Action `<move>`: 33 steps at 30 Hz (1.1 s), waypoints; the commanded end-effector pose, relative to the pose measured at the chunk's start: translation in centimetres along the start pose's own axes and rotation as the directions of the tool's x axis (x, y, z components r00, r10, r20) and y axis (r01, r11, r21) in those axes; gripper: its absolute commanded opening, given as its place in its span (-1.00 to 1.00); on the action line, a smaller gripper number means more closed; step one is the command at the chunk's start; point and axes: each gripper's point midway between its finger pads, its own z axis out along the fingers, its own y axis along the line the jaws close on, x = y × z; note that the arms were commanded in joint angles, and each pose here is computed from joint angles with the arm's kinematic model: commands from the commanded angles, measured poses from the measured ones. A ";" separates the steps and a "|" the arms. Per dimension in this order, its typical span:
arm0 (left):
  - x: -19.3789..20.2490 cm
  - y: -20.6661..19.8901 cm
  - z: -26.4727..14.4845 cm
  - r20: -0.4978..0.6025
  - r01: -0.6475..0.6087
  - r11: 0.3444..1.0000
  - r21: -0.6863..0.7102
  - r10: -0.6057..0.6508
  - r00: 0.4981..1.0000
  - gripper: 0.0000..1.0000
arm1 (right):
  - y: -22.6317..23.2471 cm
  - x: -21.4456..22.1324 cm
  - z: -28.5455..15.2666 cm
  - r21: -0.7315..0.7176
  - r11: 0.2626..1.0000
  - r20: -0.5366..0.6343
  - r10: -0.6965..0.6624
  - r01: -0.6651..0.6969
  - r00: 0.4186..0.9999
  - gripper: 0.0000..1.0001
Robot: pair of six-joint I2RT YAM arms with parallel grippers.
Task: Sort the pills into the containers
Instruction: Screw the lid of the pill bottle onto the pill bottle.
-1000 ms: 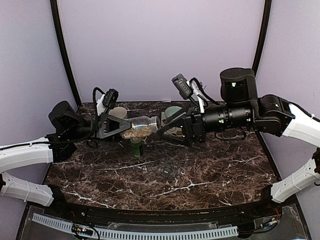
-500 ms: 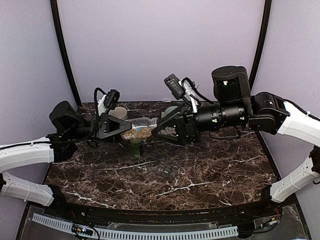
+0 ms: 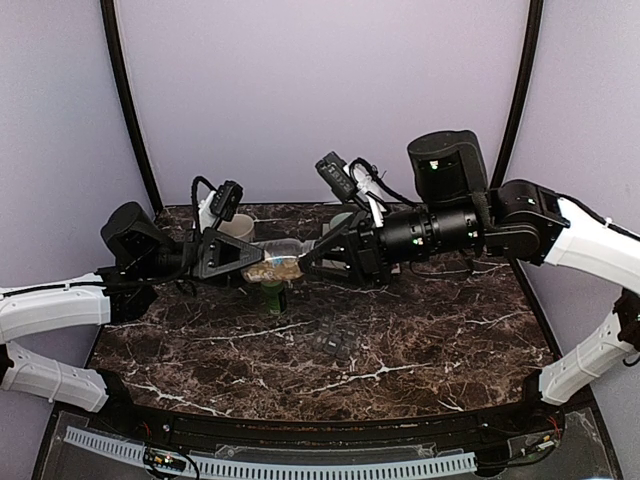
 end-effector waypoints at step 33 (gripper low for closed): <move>-3.9 -4.7 -0.4 0.099 -0.545 0.818 -0.186 0.567 0.817 -1.00 | 0.7 3.4 6.5 -0.090 0.398 -0.279 0.870 -0.913 0.406 -1.00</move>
